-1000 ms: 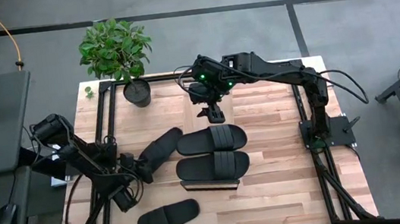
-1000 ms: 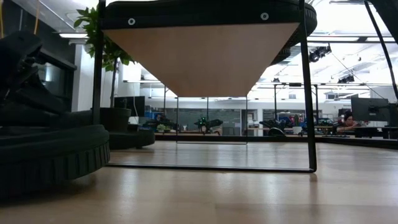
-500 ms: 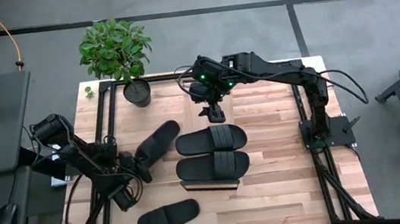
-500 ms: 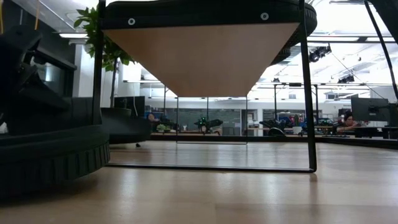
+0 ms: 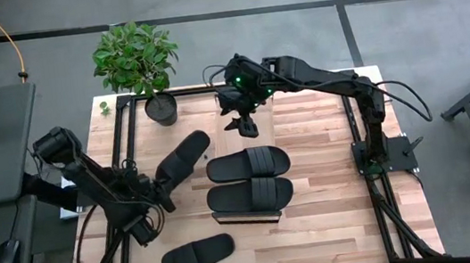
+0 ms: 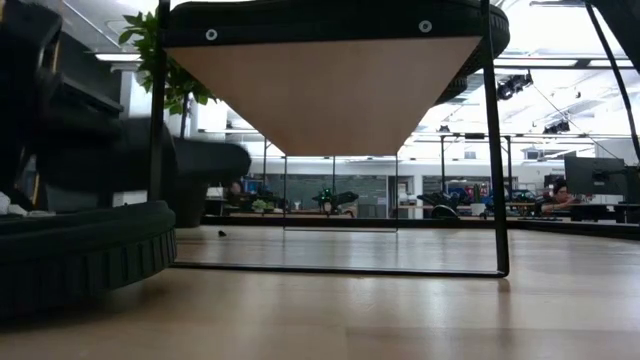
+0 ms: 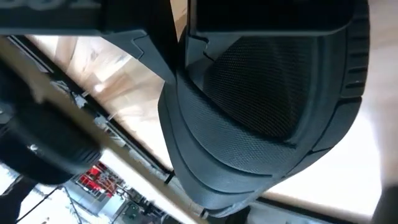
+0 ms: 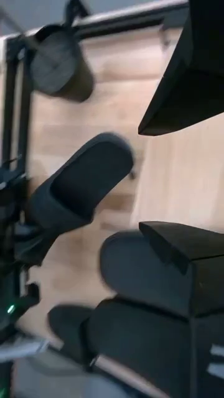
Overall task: Pick and place slides into the shelf
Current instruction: Put the black slide on the shelf
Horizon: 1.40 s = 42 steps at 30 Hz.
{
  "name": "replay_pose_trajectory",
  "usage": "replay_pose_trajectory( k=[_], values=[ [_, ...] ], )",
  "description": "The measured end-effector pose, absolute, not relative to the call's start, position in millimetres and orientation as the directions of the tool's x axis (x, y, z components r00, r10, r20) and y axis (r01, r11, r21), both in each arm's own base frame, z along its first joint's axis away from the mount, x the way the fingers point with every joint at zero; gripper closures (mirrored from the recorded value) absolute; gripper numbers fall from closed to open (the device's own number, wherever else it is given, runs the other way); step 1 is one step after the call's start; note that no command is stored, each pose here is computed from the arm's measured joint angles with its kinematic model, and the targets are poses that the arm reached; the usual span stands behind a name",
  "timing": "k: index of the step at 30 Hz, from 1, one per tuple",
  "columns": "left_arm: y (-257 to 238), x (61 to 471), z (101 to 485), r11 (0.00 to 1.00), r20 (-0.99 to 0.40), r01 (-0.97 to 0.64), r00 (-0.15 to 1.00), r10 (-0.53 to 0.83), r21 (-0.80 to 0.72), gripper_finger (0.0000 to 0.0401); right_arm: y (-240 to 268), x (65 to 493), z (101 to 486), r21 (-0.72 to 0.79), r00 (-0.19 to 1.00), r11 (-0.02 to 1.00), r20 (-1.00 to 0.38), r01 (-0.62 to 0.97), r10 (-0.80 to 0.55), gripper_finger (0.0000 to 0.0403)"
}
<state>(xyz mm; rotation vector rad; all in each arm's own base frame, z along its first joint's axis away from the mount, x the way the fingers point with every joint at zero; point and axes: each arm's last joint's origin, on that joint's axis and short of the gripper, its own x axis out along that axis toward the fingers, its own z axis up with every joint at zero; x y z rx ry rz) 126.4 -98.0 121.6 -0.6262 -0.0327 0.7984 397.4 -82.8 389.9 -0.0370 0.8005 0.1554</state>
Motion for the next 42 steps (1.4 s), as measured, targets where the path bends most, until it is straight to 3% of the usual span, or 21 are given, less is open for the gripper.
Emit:
replay_pose_trajectory(
  k=[10,22,42],
  values=[
    [-101.3,129.6,194.6,0.617,-0.179,-0.702,0.699,0.692,-0.356,0.0395,-74.7,408.2,400.9,0.099,0.773,0.969,-0.587,-0.227,0.241,0.0174],
    [-120.4,147.2,265.6,0.708,-0.101,-0.677,0.734,0.672,-0.202,0.0394,-60.1,411.6,401.6,0.066,0.775,0.966,-0.585,-0.250,0.240,0.0174],
    [-125.5,151.7,273.3,0.721,-0.089,-0.670,0.740,0.666,-0.179,0.0395,-78.0,410.0,401.4,-0.042,0.792,0.992,-0.607,-0.118,0.068,0.0174]
  ],
)
